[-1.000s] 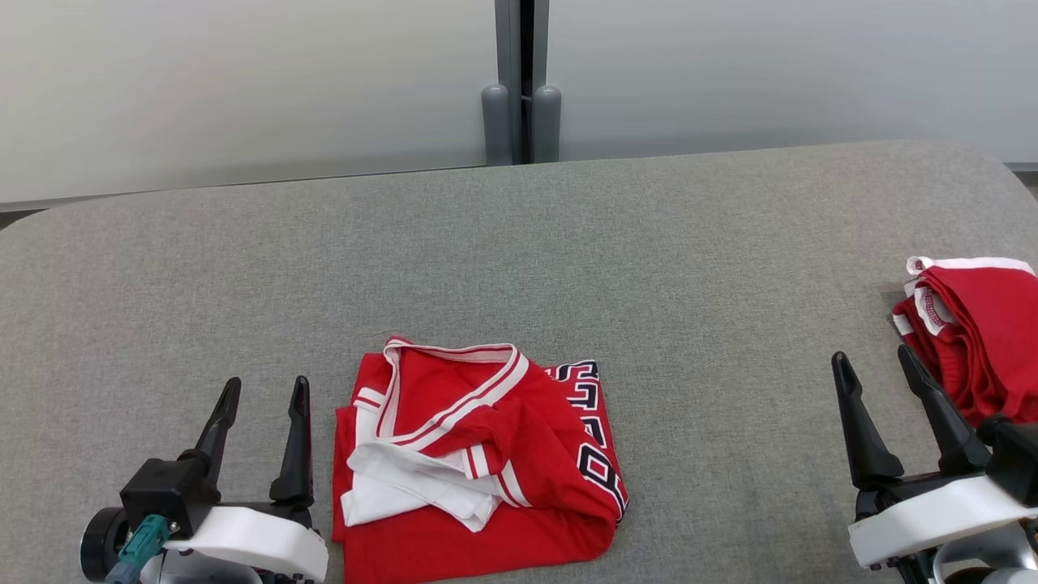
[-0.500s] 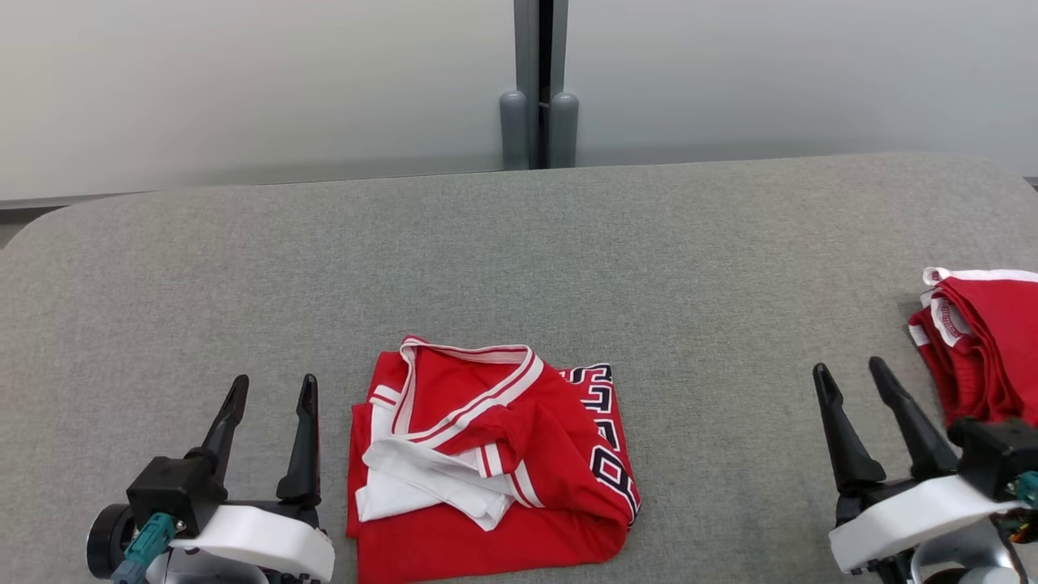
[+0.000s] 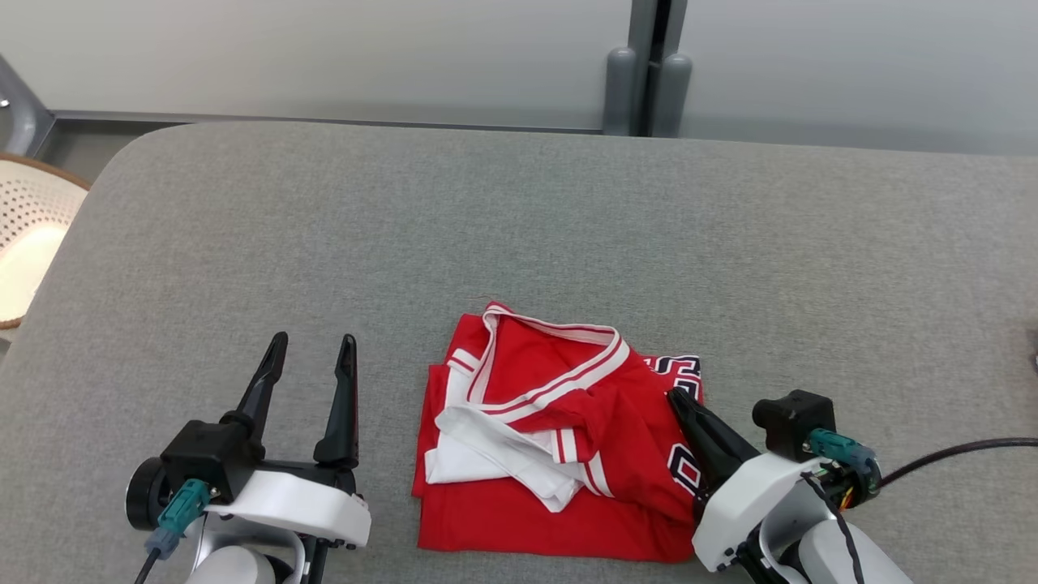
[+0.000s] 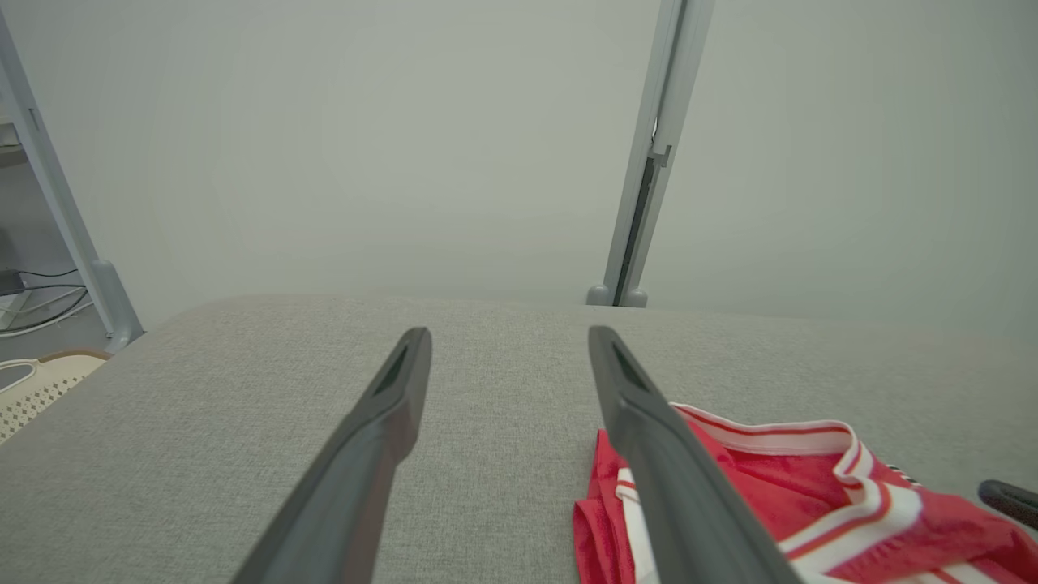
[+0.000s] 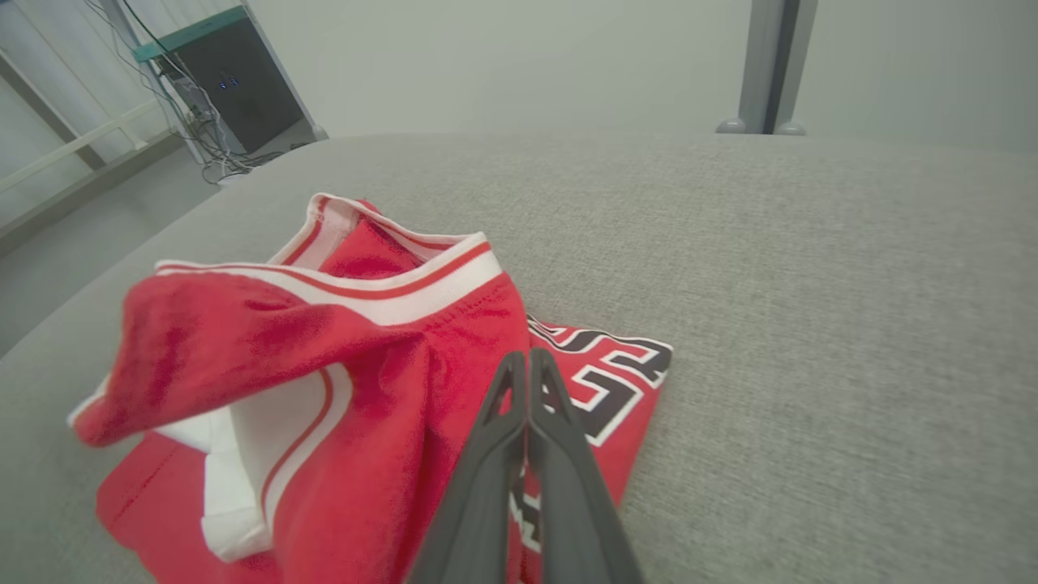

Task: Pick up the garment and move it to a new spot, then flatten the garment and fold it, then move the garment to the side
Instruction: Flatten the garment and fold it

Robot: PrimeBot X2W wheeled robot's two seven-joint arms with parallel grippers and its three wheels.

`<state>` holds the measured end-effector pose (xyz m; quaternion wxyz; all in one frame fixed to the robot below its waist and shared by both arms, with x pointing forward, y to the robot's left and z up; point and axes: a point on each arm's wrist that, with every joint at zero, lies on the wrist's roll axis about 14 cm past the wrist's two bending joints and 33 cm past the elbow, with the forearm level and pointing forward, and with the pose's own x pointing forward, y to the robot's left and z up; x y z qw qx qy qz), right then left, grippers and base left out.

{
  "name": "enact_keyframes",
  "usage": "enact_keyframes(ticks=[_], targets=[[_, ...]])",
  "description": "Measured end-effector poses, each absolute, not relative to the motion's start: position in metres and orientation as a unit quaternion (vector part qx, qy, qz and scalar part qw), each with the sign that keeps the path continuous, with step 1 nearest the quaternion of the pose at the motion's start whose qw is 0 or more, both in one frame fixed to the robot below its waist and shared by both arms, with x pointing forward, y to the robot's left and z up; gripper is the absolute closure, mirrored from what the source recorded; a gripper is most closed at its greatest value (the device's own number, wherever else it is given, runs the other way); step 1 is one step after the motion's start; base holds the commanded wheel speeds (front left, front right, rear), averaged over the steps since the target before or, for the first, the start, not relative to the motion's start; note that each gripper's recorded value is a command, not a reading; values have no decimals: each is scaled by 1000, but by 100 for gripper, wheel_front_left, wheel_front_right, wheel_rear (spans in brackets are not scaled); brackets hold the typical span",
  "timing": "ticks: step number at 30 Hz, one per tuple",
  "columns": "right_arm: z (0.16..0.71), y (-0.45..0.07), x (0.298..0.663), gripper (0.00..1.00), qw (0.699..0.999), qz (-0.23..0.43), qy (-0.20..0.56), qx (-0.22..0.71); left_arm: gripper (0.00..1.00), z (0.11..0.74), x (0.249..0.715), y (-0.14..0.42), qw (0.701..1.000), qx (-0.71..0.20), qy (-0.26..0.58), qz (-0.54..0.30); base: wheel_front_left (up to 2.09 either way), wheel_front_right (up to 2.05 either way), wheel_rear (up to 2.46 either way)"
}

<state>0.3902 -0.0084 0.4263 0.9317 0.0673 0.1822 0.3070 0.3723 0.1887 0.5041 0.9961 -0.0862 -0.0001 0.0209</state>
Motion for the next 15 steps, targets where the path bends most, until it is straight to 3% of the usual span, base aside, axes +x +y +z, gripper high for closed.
enact_keyframes(ticks=[9, 15], targets=[[398, 33, 381, 100, 900, 367, 224, 73, 0, 495, 374, 199, 995, -87, 7, 41, 0, 0, 0], [403, 61, 355, 100, 873, 423, 227, 85, 0, 495, 379, 197, 995, -87, 3, 38, 0, 0, 0]])
